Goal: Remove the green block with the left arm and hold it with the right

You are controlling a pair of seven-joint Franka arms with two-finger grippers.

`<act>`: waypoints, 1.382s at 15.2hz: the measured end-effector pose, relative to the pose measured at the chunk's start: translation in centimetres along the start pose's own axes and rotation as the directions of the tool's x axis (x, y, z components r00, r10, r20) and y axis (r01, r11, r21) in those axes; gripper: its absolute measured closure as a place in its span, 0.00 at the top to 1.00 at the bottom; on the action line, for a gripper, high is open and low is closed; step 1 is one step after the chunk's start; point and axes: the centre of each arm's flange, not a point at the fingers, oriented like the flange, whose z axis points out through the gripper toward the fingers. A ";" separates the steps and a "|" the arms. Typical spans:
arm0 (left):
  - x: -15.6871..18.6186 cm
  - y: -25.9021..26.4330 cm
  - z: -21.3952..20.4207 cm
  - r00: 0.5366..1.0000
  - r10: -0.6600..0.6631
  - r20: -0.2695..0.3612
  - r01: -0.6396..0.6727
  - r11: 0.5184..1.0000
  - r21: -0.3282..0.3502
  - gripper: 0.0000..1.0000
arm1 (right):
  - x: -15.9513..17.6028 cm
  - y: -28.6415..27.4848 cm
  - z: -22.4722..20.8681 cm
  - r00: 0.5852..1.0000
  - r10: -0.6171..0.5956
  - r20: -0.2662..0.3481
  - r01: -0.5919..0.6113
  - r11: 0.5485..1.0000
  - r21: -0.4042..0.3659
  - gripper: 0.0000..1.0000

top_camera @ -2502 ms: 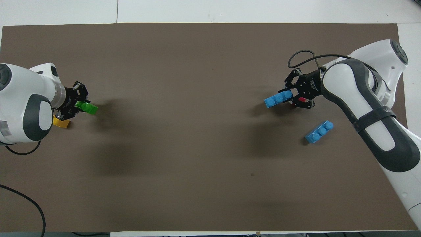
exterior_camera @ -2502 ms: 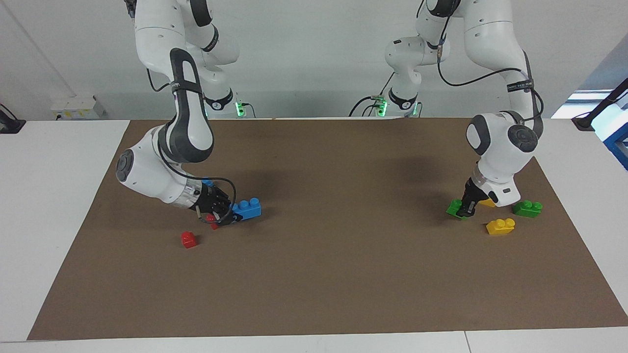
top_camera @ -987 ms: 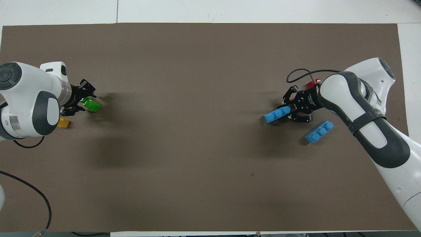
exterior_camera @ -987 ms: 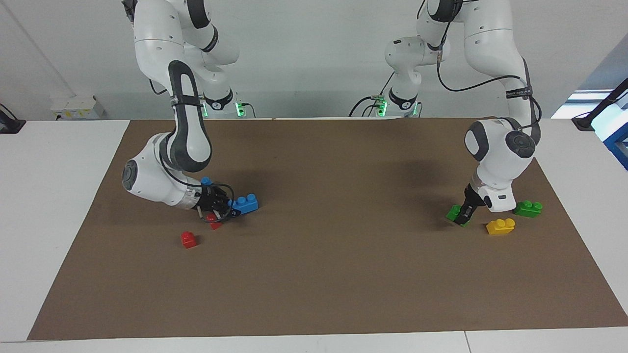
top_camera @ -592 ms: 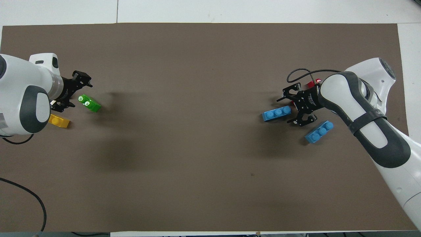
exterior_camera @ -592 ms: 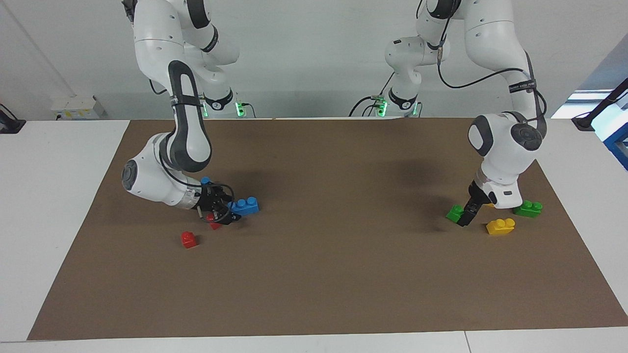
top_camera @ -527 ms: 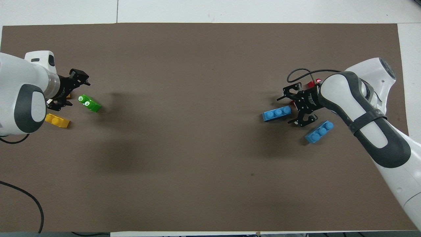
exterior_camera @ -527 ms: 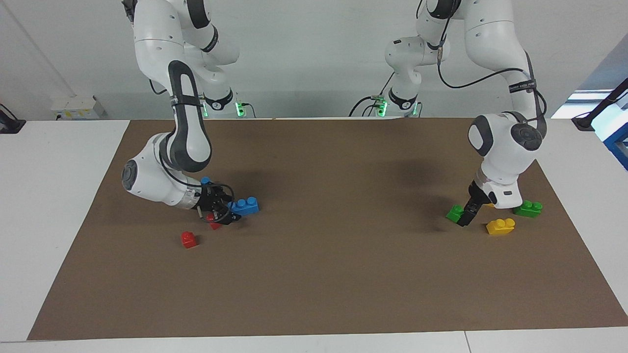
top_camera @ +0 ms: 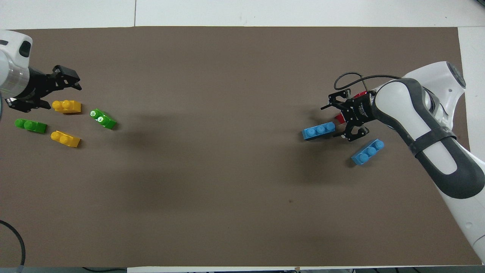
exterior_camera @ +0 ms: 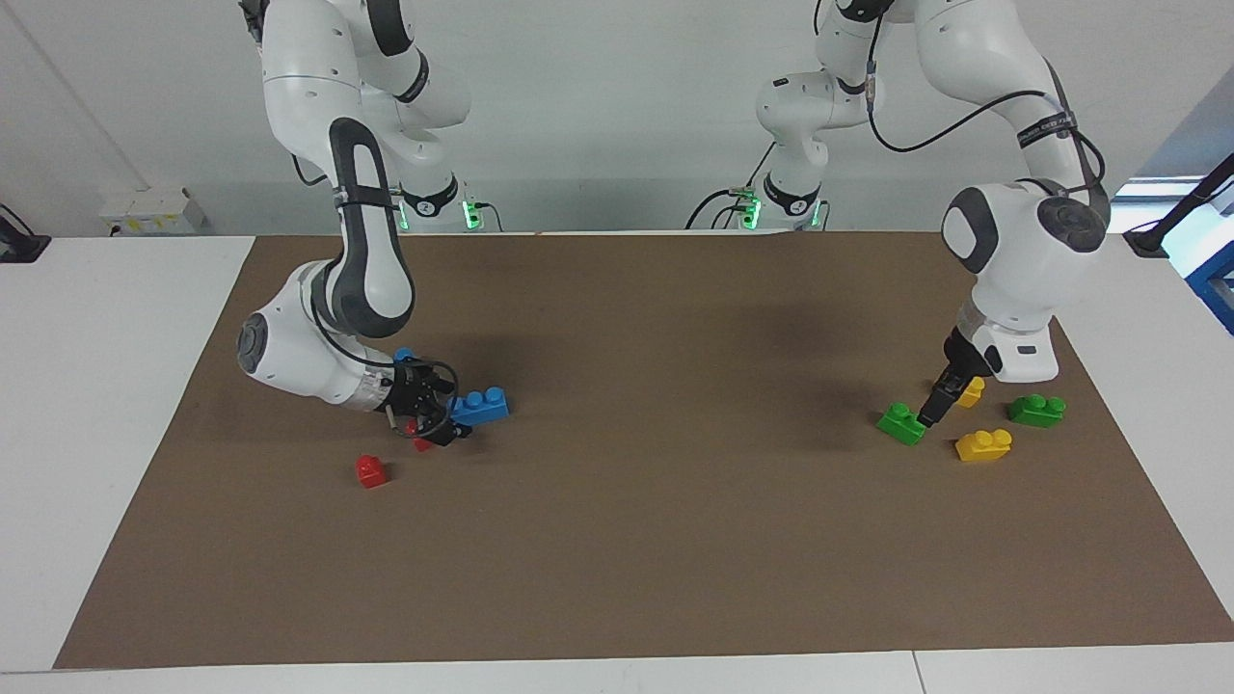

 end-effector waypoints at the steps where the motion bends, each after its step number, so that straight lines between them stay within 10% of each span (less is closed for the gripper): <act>1: -0.1 0.0 -1.3 0.999 0.046 -0.012 -0.046 0.999 -0.002 1.00 | -0.8 -0.2 -1.2 1.000 -0.012 -0.008 0.012 1.000 0.018 1.00; 5: -2.1 -0.4 -5.0 0.983 0.185 0.009 -0.185 0.983 0.007 1.00 | -4.3 -1.7 -9.1 0.976 -0.139 -0.168 0.149 0.987 0.051 1.00; 9: -4.7 -0.4 -8.7 0.950 0.306 0.066 -0.308 0.951 0.015 1.00 | -7.0 -2.6 -19.1 0.796 -0.359 -0.487 0.343 0.931 -0.125 1.00; 16: -9.7 -1.5 -13.9 0.930 0.361 0.065 -0.363 0.932 0.017 1.00 | -4.9 2.1 -30.9 0.589 -0.666 -0.458 0.574 0.744 -0.342 1.00; 21: -9.7 -0.5 -11.5 0.951 0.309 0.026 -0.309 0.951 0.019 1.00 | -6.5 3.8 -33.5 0.616 -0.698 -0.364 0.585 0.716 -0.382 1.00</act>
